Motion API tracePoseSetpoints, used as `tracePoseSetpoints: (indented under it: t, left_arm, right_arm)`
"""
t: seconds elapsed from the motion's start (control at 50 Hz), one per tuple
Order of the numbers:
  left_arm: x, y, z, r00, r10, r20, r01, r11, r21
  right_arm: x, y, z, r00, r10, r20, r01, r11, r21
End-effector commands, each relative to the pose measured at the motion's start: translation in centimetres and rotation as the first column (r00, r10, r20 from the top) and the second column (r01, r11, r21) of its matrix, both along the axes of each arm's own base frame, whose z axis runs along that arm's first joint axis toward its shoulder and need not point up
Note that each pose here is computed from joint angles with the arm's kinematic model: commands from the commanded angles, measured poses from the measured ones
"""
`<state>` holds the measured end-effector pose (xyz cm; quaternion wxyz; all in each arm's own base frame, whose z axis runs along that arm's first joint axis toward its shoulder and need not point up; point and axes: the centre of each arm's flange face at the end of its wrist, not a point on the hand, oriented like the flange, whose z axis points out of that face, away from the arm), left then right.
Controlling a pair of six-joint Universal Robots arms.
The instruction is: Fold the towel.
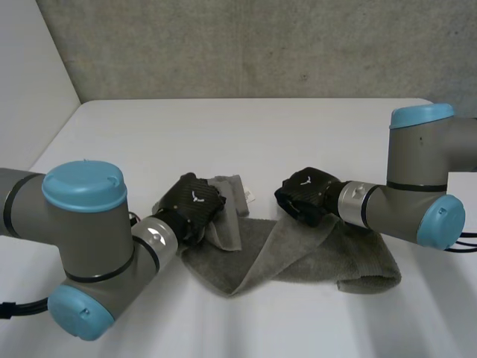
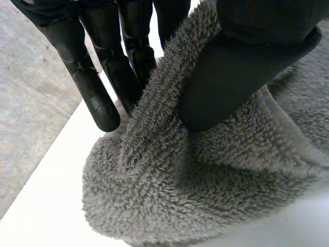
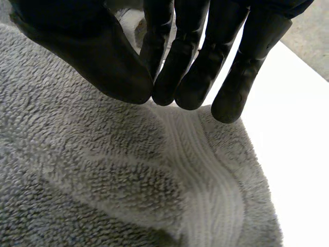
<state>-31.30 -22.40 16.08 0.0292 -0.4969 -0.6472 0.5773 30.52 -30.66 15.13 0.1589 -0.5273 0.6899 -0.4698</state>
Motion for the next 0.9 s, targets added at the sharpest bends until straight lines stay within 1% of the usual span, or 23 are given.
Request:
tracePoseSetpoints:
  t: [0.02,0.04,0.08,0.12,0.14,0.16,0.18,0.22,0.24,0.28,0.3,0.34,0.46,0.64,0.72,0.76,0.84,0.88,0.9]
  left_arm:
    - [-0.2,-1.5,1.5,0.999,0.024,-0.037,-0.026,0.999,-0.047]
    - [-0.2,-1.9,1.9,0.998,0.033,-0.049,-0.035,0.998,-0.056]
    - [-0.3,-2.2,2.4,0.997,0.044,-0.069,-0.048,0.997,-0.061]
    - [0.1,-2.8,3.3,0.985,0.109,-0.132,-0.116,0.992,-0.043]
    - [0.1,-2.8,3.3,0.985,0.11,-0.132,-0.116,0.992,-0.043]
    - [0.5,-3.1,3.5,0.972,0.162,-0.168,-0.167,0.986,-0.016]
    - [0.5,-3.1,3.5,0.972,0.163,-0.168,-0.167,0.986,-0.016]
    - [1.3,-3.5,4.0,0.935,0.256,-0.247,-0.251,0.967,0.05]
    - [1.3,-3.5,4.0,0.934,0.256,-0.247,-0.252,0.966,0.05]
    - [1.7,-3.4,4.0,0.906,0.299,-0.299,-0.278,0.954,0.111]
    - [1.7,-3.4,4.0,0.906,0.299,-0.299,-0.278,0.954,0.112]
    - [1.9,-3.2,3.6,0.892,0.324,-0.317,-0.288,0.945,0.155]
    - [2.3,-2.9,3.4,0.887,0.337,-0.315,-0.296,0.94,0.171]
    - [2.6,-3.0,3.8,0.878,0.348,-0.328,-0.31,0.936,0.165]
    - [3.1,-3.8,4.1,0.869,0.362,-0.338,-0.327,0.932,0.156]
    - [3.5,-4.7,4.4,0.857,0.377,-0.35,-0.348,0.926,0.146]
    - [3.4,-5.6,5.0,0.847,0.379,-0.372,-0.357,0.925,0.128]
    - [3.3,-6.1,5.7,0.837,0.38,-0.394,-0.365,0.924,0.116]
    - [3.3,-6.1,5.7,0.837,0.38,-0.394,-0.365,0.924,0.116]
  right_arm:
    - [0.0,-0.4,1.3,0.999,-0.028,0.037,0.028,1.0,-0.009]
    - [0.0,-0.4,1.3,0.999,-0.028,0.037,0.029,1.0,-0.009]
    - [-0.2,-0.4,2.5,0.996,-0.051,0.077,0.05,0.999,0.005]
    - [-0.2,-0.2,2.8,0.995,-0.052,0.085,0.051,0.999,0.005]
    - [-0.2,-0.2,2.8,0.995,-0.052,0.085,0.051,0.999,0.005]
    - [-0.3,0.0,2.9,0.995,-0.05,0.086,0.05,0.999,0.011]
    - [-0.3,0.4,2.8,0.995,-0.047,0.083,0.045,0.999,0.021]
    - [-0.3,0.8,2.3,0.996,-0.042,0.075,0.04,0.999,0.036]
    - [-0.3,1.1,2.0,0.997,-0.04,0.069,0.037,0.998,0.049]
    - [-0.2,1.3,1.7,0.997,-0.04,0.067,0.036,0.998,0.06]
    - [-0.2,1.3,1.7,0.997,-0.04,0.067,0.036,0.998,0.061]
    - [0.0,1.6,0.9,0.997,-0.038,0.066,0.032,0.995,0.089]
    - [1.9,2.7,-1.6,0.998,0.007,0.056,-0.014,0.991,0.13]
    - [2.1,2.7,-1.7,0.998,0.013,0.055,-0.02,0.992,0.128]
    - [2.2,2.2,-1.1,0.998,0.008,0.062,-0.014,0.995,0.099]
    - [2.3,2.1,-0.8,0.998,0.005,0.064,-0.01,0.996,0.085]
    - [2.5,1.7,0.2,0.997,0.004,0.078,-0.008,0.999,0.052]
    - [2.5,1.5,0.9,0.996,0.0,0.086,-0.003,1.0,0.031]
    - [2.5,1.3,1.8,0.995,-0.003,0.097,0.003,1.0,0.001]
